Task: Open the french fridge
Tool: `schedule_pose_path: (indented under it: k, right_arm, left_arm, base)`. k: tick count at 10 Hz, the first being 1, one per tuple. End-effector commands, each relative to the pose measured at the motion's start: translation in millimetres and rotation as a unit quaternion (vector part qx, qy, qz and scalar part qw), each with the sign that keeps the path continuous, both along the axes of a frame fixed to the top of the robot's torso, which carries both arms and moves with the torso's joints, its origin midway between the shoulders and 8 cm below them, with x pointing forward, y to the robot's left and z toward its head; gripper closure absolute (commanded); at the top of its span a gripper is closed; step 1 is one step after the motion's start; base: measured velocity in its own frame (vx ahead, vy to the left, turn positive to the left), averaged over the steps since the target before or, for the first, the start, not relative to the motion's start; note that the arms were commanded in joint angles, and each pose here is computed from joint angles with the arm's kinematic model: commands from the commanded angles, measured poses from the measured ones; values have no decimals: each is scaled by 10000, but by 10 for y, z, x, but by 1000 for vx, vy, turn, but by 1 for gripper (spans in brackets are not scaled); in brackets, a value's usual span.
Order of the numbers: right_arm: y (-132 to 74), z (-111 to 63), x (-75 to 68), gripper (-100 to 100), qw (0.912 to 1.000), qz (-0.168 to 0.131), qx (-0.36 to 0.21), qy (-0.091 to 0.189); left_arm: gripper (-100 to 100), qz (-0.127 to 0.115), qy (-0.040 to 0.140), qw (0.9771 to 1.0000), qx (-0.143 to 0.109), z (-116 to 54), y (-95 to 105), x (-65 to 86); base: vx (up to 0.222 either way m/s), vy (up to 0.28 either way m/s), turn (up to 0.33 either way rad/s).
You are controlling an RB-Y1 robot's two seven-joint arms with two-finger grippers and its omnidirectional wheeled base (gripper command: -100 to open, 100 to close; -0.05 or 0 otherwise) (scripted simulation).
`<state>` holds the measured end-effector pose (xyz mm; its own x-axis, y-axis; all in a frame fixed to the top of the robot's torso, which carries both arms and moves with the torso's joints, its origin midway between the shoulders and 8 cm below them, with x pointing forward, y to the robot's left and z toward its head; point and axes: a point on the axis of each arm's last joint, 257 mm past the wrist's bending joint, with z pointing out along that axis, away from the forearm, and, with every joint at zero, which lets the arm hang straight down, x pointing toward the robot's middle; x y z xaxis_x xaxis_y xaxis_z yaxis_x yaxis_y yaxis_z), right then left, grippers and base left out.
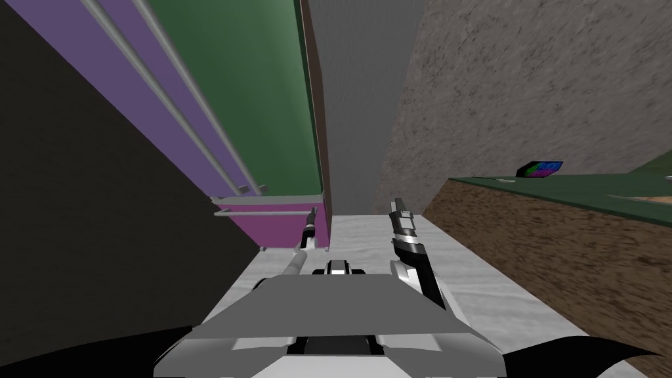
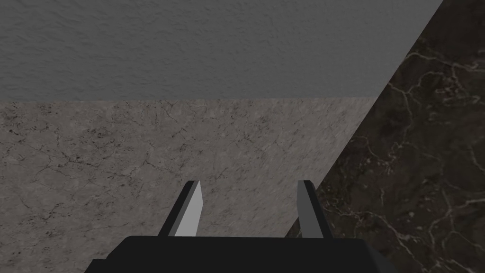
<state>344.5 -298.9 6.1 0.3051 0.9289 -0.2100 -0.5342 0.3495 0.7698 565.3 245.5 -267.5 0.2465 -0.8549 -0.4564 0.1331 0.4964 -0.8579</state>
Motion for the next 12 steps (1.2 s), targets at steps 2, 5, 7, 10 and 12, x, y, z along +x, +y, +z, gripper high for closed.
schedule_pose_path:
  k: [2,5,7,10,12]
  right_arm:
    - [-1,-1,0,0,10000,-1,0,1]
    - [0,0,0,0,10000,0,0,1]
    - [-1,-1,-1,0,10000,-1,0,1]
    - [0,-1,-1,0,10000,-1,1,1]
    - [-1,-1,-1,0,10000,-1,0,1]
  left_arm:
    - [-100,10,-2,10000,-1,86,-77,156]
    - [-100,130,66,9999,-49,117,-146,295]
    - [100,-26,113,9999,1,0,-116,170]
    - [100,-167,33,9998,43,-2,-74,37]
    - [100,-130,-53,9999,44,57,-34,6]
  base:
    - [-26,13,8]
    - [-77,40,-128]
    - [46,-19,107]
    - [92,-69,127]
    - [59,-38,68]
